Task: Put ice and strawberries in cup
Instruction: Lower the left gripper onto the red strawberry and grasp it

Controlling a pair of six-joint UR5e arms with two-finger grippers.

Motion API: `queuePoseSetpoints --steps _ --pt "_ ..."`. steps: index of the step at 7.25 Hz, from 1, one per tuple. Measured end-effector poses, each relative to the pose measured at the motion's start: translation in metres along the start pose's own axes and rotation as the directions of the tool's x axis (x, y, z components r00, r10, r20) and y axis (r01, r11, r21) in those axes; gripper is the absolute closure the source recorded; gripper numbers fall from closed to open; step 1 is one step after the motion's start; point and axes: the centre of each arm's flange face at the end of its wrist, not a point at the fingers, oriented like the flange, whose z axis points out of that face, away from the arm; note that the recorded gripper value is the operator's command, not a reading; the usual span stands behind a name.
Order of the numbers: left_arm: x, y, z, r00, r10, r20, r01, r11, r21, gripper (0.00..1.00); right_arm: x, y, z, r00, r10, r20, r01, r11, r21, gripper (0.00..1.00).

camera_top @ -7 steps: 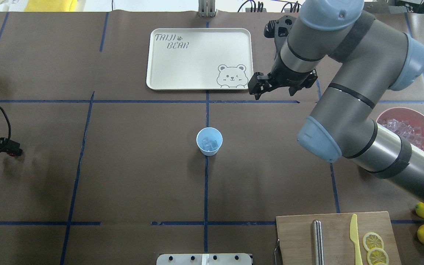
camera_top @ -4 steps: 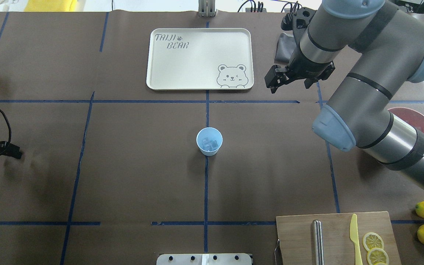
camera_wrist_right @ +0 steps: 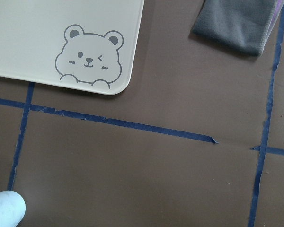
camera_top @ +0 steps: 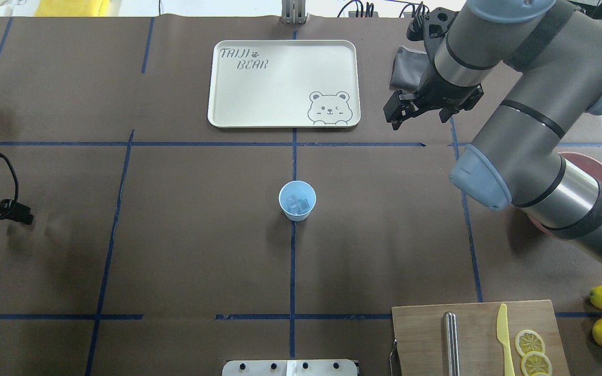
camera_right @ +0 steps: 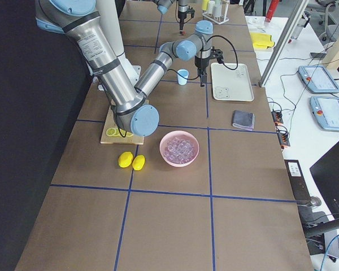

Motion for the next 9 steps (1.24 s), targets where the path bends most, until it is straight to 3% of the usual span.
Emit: queuePoseSetpoints --steps 4,7,9 --pt "0.0001 -0.0017 0.0035 1.000 0.000 0.003 0.000 1.000 -0.005 0.30 0.0043 0.0016 0.0031 1.000 0.003 -0.005 -0.003 1.000 -0.005 0.00" --pt "-0.0017 -0.0017 0.0042 1.000 -0.004 0.006 0.004 1.000 -0.006 0.59 0.0048 0.0030 0.0018 1.000 0.002 -0.004 -0.002 1.000 -0.002 0.00" --pt "-0.0019 -0.0025 0.0035 1.000 -0.003 0.013 0.003 1.000 0.003 0.61 0.0061 0.0044 0.0020 1.000 0.003 -0.004 -0.003 1.000 -0.003 0.00"
